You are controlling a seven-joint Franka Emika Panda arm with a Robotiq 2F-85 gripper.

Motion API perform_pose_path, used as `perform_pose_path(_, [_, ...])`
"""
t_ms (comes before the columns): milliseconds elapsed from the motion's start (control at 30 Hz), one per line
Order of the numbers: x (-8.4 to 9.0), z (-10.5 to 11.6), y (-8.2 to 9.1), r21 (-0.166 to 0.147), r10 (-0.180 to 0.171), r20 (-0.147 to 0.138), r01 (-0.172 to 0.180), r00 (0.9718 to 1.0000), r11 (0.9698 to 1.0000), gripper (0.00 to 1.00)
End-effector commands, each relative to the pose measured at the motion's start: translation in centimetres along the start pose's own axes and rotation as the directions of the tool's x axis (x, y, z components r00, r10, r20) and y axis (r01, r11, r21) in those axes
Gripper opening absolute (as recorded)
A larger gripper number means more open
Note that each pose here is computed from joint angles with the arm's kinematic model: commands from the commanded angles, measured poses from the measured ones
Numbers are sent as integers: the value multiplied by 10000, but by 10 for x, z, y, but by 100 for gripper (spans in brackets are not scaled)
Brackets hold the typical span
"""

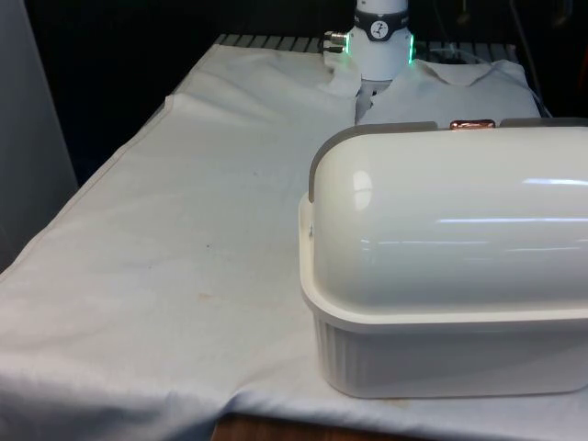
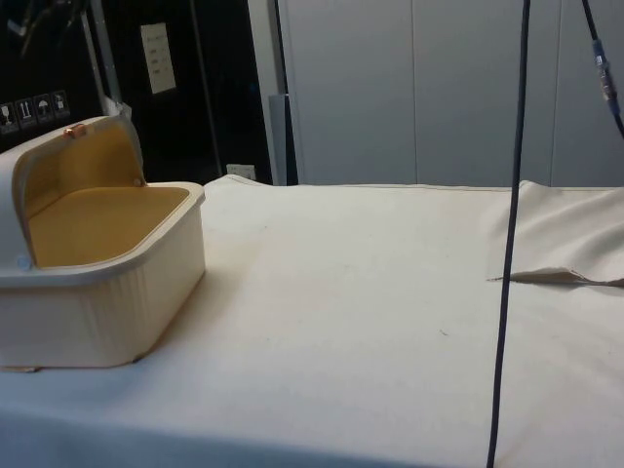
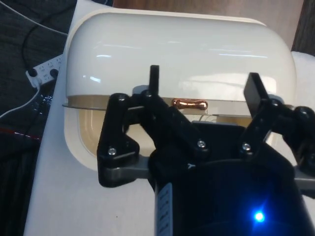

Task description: Open the lid, then close it.

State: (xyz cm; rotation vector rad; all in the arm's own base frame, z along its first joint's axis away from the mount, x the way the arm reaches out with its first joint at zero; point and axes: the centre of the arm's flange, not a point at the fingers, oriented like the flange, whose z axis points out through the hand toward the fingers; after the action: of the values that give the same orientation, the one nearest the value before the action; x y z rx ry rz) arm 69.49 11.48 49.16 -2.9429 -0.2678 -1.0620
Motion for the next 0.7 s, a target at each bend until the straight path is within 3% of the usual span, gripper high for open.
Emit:
perform_pose_path(0, [1,0,0,18,-5,10,5,10000,10000,89])
perform_pose_path(100, [0,1,-1,18,-17,10,17,10000,10000,100])
perform_pose_path(467, [-1,3,0,-2,-16,10,16,10000,10000,100])
perform_pose_path(667, [1,16,1,-20,-32,10,32,10000,10000,100])
